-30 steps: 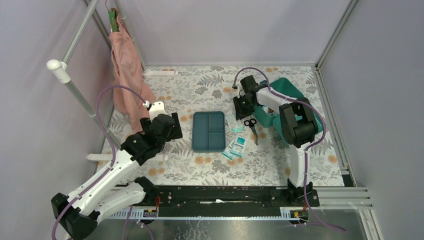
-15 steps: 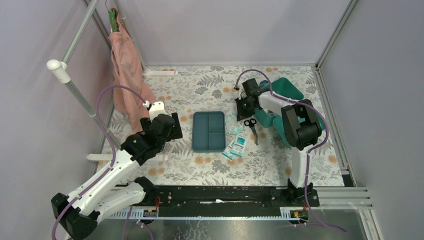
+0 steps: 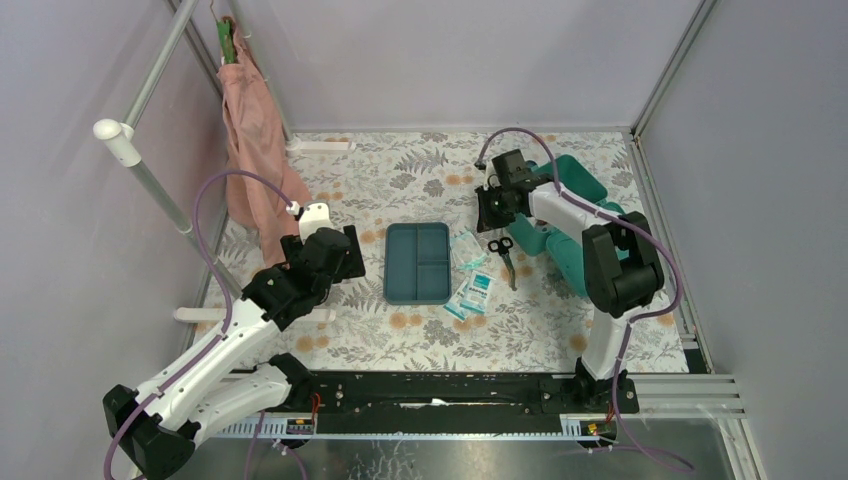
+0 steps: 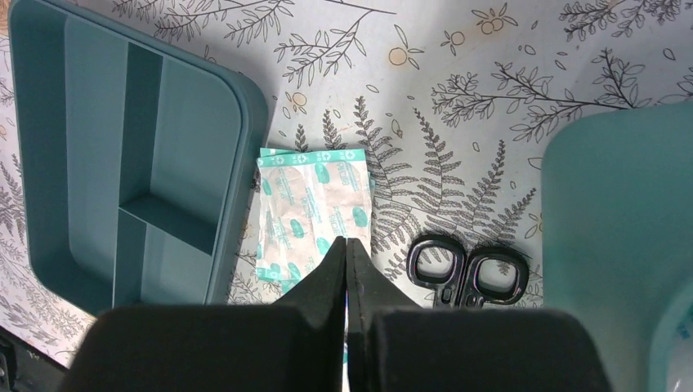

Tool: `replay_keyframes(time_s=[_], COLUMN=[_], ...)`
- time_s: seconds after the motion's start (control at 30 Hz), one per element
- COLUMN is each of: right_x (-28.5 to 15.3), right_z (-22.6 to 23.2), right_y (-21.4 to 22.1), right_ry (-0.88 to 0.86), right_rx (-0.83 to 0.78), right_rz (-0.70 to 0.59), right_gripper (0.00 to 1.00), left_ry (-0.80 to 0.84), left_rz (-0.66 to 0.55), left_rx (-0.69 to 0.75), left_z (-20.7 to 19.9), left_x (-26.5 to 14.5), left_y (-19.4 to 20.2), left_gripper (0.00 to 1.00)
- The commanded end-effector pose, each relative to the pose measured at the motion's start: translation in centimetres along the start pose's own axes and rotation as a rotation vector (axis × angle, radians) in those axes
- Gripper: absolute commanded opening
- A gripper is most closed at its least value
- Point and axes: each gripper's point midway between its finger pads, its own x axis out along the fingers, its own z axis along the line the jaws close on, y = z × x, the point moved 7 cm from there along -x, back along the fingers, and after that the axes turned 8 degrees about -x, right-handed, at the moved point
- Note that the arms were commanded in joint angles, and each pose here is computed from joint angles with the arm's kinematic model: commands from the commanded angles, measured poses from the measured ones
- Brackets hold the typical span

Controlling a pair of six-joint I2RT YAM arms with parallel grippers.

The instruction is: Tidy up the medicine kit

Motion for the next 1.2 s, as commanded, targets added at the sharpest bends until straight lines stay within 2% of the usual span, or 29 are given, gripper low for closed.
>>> replay_keyframes(time_s=[0.0, 0.13, 0.3, 0.53, 0.67, 0.9, 1.17], right_x=[-1.5, -1.5, -0.8, 0.9, 1.6, 2.8, 3.1], right_z=[0.4, 0.3, 0.4, 0.2, 0.0, 0.0, -0.2], right_y=[-0.1, 0.1, 0.7, 2.2, 2.4, 2.7, 2.8], right_ry=[0.031, 0.034, 0.012, -0.007, -0.011, -0.025, -0.003], right_rx=[0.02, 0.028, 0.027, 0.043, 0.054, 0.078, 0.11], right_rz=[-0.034, -0.02, 0.009, 0.058, 0.06, 0.06, 0.061], right_gripper=[0.0, 0.02, 0.28, 0.41, 0.46, 0.48, 0.48], left_ry=[0.008, 0.009, 0.009, 0.008, 0.007, 0.024, 0.131], left_rz=[-0.008, -0.008, -0.005, -0.003, -0.001, 0.01, 0.12], left_rx=[0.014, 0.011, 0.015, 0.017, 0.018, 0.026, -0.044], left_z=[-0.1, -0.2, -0.2, -0.2, -0.2, -0.6, -3.6], left_x=[0.1, 0.2, 0.2, 0.3, 0.3, 0.6, 2.4], left_y=[0.1, 0.1, 0.2, 0.2, 0.3, 0.4, 2.1], left_gripper=[0.99, 0.99, 0.99, 0.99, 0.99, 0.99, 0.99])
